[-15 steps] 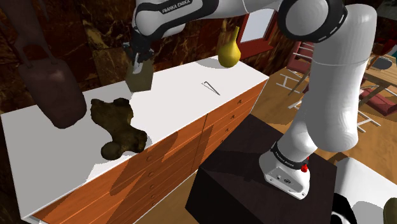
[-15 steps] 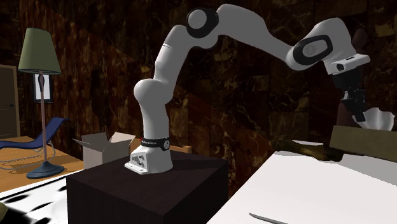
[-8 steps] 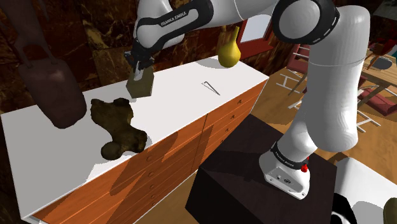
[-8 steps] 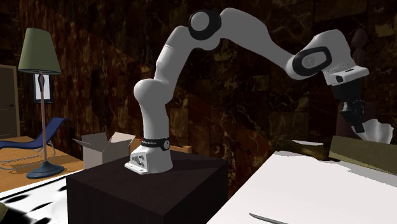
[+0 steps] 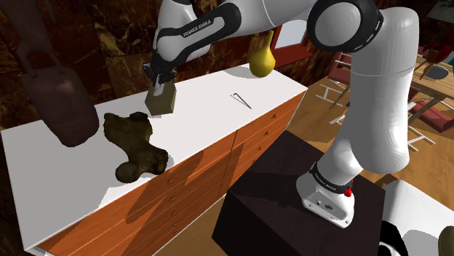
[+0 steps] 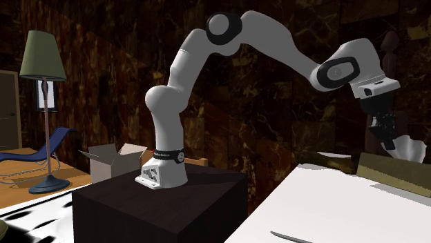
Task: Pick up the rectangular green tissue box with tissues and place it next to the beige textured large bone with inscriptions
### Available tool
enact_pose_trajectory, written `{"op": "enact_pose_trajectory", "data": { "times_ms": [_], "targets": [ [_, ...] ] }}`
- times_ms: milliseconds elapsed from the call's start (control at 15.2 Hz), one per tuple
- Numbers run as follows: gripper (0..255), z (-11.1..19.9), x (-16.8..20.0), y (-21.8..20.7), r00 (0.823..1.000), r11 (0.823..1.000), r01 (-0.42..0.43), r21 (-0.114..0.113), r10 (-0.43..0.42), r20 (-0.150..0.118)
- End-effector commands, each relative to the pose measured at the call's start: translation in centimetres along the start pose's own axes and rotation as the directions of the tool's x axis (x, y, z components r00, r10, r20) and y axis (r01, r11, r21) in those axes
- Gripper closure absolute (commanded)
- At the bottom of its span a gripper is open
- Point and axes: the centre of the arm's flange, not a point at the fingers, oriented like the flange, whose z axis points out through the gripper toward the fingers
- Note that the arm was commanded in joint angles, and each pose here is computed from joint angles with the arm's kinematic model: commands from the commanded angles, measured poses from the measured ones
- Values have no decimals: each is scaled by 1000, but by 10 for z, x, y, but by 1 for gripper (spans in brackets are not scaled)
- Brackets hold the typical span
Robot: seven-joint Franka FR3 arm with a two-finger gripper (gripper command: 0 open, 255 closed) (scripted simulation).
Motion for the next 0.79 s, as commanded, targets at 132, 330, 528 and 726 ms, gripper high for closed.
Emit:
{"op": "enact_pose_trajectory", "data": {
  "times_ms": [132, 330, 528, 726],
  "targets": [
    [0, 0, 0, 0, 1000, 1000, 0, 0, 0, 0],
    [0, 0, 0, 0, 1000, 1000, 0, 0, 0, 0],
    [0, -13, 0, 0, 1000, 1000, 0, 0, 0, 0],
    [0, -50, 0, 0, 1000, 1000, 0, 0, 0, 0]
  ]
}}
